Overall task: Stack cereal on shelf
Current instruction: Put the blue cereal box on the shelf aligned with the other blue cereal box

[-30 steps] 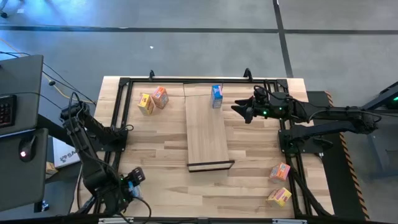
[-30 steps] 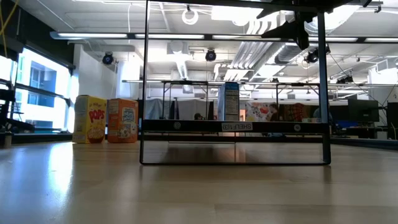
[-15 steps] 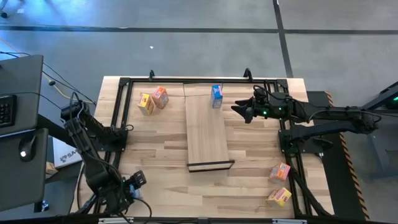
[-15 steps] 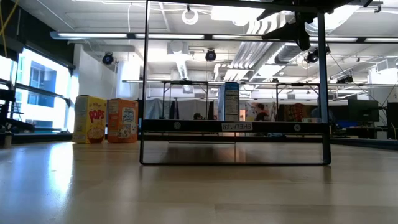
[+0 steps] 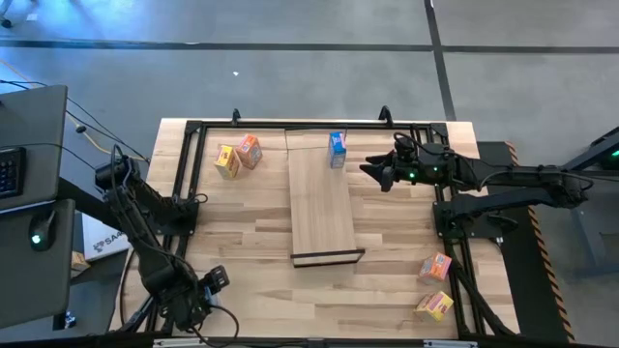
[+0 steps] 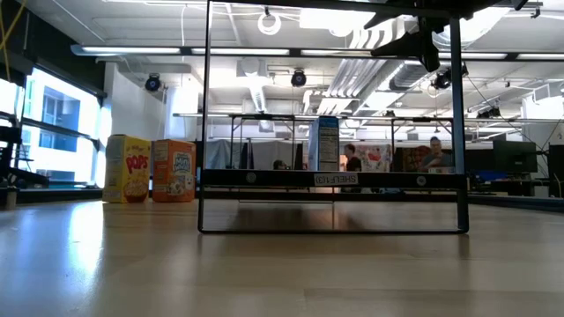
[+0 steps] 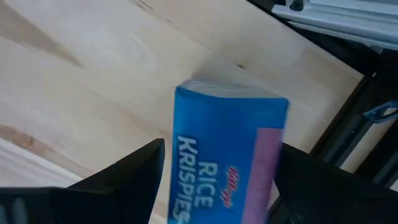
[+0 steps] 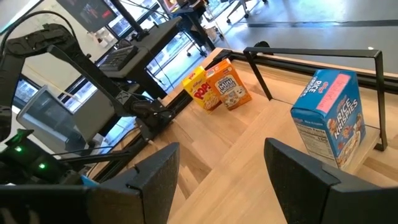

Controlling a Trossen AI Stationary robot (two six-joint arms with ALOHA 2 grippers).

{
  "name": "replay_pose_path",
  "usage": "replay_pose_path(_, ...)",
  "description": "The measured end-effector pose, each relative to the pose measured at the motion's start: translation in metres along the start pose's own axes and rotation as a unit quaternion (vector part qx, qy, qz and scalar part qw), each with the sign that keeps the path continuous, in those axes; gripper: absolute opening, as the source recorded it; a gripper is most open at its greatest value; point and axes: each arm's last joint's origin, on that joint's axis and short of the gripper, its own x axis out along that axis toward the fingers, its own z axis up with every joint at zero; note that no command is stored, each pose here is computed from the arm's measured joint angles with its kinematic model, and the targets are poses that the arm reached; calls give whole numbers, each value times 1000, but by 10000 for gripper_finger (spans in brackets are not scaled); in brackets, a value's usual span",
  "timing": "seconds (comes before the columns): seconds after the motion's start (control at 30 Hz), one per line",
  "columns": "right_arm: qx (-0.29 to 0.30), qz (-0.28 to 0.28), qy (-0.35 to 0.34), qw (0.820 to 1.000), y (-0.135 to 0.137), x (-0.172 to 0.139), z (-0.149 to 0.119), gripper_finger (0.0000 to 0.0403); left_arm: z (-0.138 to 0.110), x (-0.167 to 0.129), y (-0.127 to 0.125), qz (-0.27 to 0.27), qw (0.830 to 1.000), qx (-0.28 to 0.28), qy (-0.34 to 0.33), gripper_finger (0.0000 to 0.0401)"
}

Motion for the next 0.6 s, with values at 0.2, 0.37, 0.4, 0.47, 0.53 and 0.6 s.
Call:
replay_pose_path(0.2,-2,-5,6,1000,-1,0,-1,229,-2,5,3,17,1000,13,0,275)
replay_pose_path(0.37,-2,-6,8,1000,-1,0,-1,229,0,5,5,19,1000,17,-11,252)
replay_pose_path(0.4,-2,-6,8,1000,-1,0,-1,229,0,5,5,19,1000,19,-11,244)
replay_pose_path(0.47,-2,-6,7,1000,-1,0,-1,229,0,5,5,19,1000,19,-11,226)
replay_pose_path(0.53,-2,-6,8,1000,-1,0,-1,229,0,5,5,19,1000,16,-10,209)
replay_pose_path(0.6,-2,-6,8,1000,-1,0,-2,229,0,5,5,18,1000,11,-10,193)
